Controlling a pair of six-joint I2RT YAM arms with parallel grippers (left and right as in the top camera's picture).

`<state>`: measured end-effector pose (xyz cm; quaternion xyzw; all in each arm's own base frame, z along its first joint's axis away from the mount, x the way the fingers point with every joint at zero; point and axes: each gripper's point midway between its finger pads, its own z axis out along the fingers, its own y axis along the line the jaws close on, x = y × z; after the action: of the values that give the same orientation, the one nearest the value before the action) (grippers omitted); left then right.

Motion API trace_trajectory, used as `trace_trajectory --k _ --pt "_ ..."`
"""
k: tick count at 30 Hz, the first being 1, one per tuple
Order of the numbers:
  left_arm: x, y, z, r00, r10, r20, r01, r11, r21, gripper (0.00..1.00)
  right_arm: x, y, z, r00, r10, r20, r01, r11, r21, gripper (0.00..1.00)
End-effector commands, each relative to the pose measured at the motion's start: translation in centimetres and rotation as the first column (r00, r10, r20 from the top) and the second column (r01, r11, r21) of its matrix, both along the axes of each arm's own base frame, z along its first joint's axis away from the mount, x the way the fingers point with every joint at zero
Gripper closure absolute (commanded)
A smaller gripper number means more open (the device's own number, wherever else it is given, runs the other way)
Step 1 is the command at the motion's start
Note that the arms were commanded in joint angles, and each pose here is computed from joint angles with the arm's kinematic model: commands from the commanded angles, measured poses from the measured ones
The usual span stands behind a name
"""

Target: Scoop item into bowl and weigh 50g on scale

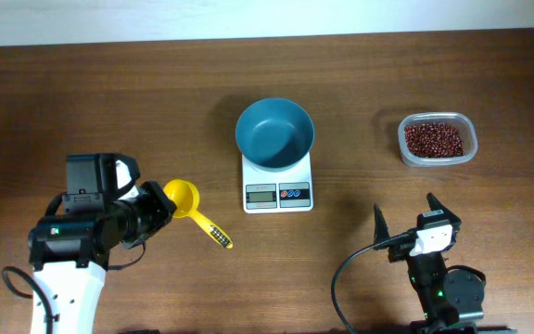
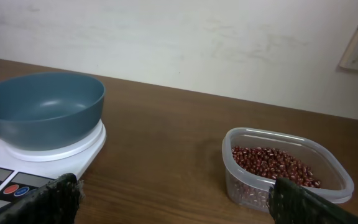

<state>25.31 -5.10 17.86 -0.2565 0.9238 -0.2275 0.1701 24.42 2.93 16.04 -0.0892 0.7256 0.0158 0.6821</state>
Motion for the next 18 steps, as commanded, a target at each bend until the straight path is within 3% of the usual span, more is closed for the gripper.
trace_trajectory --k 1,5,11,18 --pt "0.0 -0.4 0.9 1.0 -0.012 0.019 0.012 1.0 -0.023 1.0 0.0 0.0 -0.3 1.0 -0.003 -0.001 0.003 1.0 0.004 0.01" --pt "-1.7 -0.4 0.1 0.982 0.141 -0.129 -0.153 0.984 -0.088 1.0 0.0 0.0 -0.3 1.0 -0.003 -0.001 0.003 1.0 0.004 0.01" --pt "-4.4 -0.5 -0.9 0.882 0.319 -0.346 -0.376 0.92 -0.11 1.0 0.0 0.0 -0.3 1.0 -0.003 -0.001 0.003 1.0 0.004 0.01" --pt "-5.0 0.2 -1.3 0.858 0.36 -0.366 -0.409 0.911 -0.062 1.0 0.0 0.0 -0.3 1.0 -0.003 -0.001 0.003 1.0 0.004 0.01"
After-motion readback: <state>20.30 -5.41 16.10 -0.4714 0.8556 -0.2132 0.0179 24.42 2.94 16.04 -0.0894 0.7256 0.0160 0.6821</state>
